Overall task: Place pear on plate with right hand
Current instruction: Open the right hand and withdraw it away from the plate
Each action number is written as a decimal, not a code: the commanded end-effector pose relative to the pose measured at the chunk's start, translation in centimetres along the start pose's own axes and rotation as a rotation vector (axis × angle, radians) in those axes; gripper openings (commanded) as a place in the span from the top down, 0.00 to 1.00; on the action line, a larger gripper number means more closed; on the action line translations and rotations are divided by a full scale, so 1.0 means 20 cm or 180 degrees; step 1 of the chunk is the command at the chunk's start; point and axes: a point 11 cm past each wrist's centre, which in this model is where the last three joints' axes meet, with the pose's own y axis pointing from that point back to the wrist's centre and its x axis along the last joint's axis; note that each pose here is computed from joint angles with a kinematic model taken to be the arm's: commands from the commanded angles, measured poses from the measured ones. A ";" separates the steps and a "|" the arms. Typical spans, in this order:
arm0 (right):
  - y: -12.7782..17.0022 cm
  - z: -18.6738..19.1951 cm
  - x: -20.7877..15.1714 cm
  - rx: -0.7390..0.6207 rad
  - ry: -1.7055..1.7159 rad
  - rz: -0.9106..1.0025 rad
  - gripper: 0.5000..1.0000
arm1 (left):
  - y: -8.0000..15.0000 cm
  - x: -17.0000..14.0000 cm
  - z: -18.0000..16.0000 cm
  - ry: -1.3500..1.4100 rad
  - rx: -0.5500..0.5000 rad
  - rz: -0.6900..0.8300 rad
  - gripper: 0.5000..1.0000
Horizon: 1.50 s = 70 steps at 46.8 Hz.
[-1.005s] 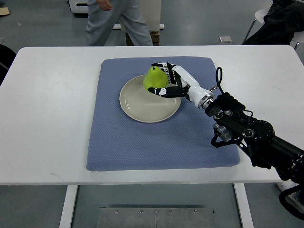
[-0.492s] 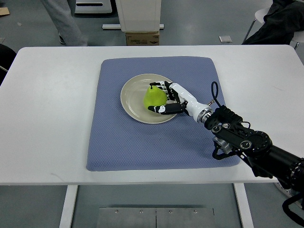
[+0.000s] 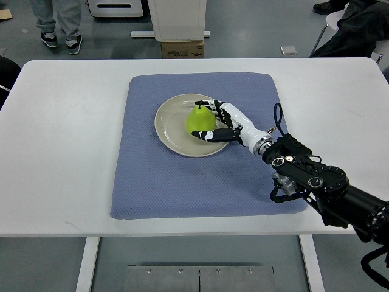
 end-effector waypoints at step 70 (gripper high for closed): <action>0.14 -0.10 0.62 0.0057 -0.0495 0.0984 0.01 | 0.00 0.00 0.00 0.0000 -0.0005 0.0000 0.00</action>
